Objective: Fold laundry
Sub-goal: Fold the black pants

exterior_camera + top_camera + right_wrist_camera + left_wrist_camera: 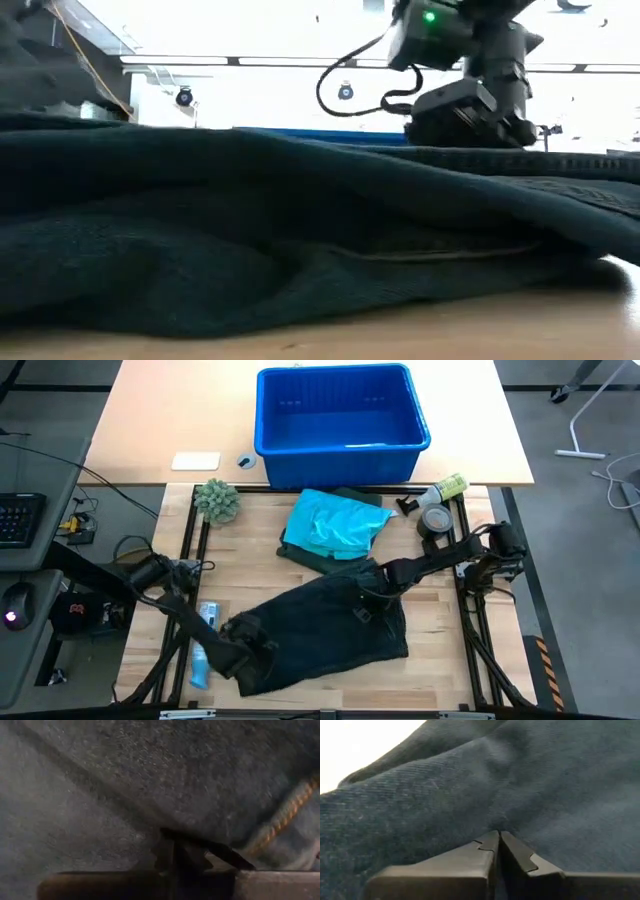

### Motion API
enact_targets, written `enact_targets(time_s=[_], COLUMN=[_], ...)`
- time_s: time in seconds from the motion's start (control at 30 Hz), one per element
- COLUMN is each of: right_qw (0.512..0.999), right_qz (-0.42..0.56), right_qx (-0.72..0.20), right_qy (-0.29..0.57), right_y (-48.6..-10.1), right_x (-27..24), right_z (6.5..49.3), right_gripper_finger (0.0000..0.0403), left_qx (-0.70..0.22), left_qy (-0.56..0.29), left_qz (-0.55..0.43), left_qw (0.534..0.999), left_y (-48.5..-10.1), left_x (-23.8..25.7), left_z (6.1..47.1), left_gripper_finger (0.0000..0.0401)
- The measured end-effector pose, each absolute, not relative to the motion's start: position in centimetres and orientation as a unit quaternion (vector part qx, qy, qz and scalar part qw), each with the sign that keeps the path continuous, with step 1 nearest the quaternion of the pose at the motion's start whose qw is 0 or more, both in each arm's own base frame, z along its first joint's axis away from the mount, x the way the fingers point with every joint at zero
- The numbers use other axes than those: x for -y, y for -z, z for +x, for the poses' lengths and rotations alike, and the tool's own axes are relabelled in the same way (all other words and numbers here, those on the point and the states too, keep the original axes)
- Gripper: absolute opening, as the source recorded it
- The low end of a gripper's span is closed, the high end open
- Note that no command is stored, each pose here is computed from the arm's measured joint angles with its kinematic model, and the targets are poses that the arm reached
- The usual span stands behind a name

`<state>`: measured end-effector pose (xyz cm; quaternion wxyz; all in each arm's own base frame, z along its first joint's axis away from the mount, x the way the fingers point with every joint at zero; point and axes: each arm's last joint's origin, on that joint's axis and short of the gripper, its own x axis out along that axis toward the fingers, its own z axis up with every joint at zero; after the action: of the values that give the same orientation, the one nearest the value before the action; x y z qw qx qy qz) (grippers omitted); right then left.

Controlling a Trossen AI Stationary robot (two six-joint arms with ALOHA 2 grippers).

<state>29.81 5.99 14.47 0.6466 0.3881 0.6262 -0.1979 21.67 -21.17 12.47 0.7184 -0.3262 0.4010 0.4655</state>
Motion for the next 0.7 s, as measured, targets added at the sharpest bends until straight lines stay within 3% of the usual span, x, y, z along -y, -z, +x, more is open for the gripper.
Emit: enact_targets(time_s=[0.4, 0.7], right_qw=[0.593, 0.586], right_qz=[0.497, 0.485], right_qx=[-0.584, -0.591], right_qy=[0.246, 0.268], right_y=[-13.8, -14.3], right_x=[-11.5, -11.6], right_z=[28.4, 27.5], right_gripper_finger=[0.0, 0.0], left_qx=[-0.477, -0.501], left_qy=[-0.435, -0.396], left_qz=[-0.136, -0.137], left_qw=[0.752, 0.757], left_y=[-11.5, -13.0], left_x=[15.4, 13.8], left_z=[23.9, 26.5], left_gripper_finger=[0.0, 0.0])
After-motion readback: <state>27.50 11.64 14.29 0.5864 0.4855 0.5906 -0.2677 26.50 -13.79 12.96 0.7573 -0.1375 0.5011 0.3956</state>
